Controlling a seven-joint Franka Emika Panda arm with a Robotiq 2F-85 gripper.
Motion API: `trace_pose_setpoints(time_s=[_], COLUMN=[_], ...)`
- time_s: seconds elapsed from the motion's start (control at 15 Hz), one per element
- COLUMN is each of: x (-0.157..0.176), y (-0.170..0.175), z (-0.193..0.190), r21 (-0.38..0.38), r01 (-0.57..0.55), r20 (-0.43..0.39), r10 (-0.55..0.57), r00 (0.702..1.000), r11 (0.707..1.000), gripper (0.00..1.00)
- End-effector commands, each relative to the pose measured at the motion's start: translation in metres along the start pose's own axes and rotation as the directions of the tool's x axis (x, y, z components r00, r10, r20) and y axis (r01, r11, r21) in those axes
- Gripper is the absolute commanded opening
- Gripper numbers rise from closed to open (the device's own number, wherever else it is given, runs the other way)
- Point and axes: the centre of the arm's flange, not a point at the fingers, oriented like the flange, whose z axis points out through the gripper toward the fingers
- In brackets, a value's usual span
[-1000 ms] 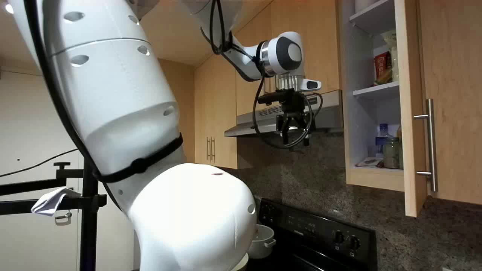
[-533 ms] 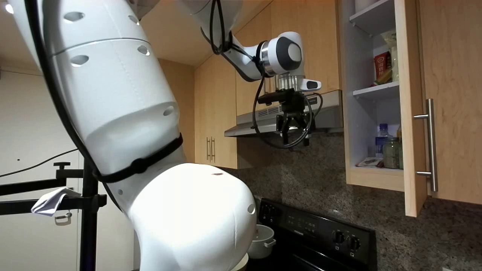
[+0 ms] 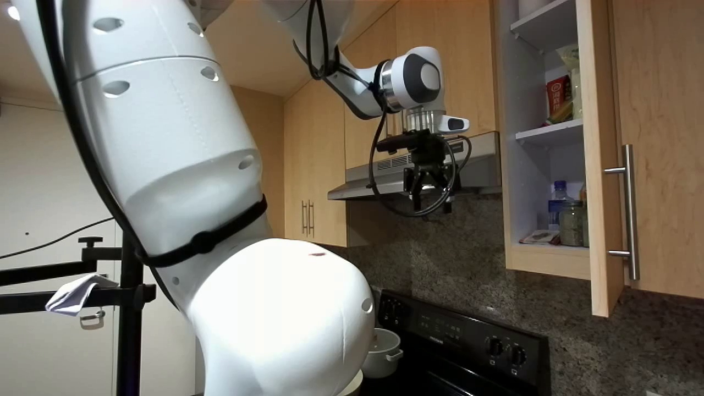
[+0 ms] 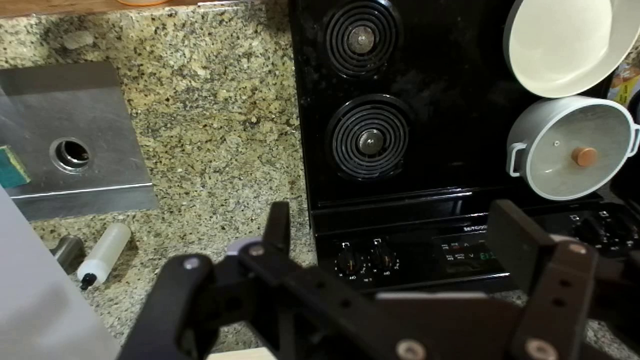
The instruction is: Close the cabinet door
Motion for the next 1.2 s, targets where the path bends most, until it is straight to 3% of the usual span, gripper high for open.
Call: trace_pose_setpoints(time_s=[0.0,0.73,1.13], x=[0.000,-0.009,-0.022], y=[0.000,0.026,0.088], z=[0.000,-0.005,-0.029], r21=[0.000,-0.003,0.017], r01=[0.000,-0.061,-0.156], r20=[0.000,-0.007,-0.024], r10=[0.000,0.061,0.156], r00=[1.000,0.998,0.987], r11=[1.000,0.998,0.988], gripper=[1.00,1.00,1.00])
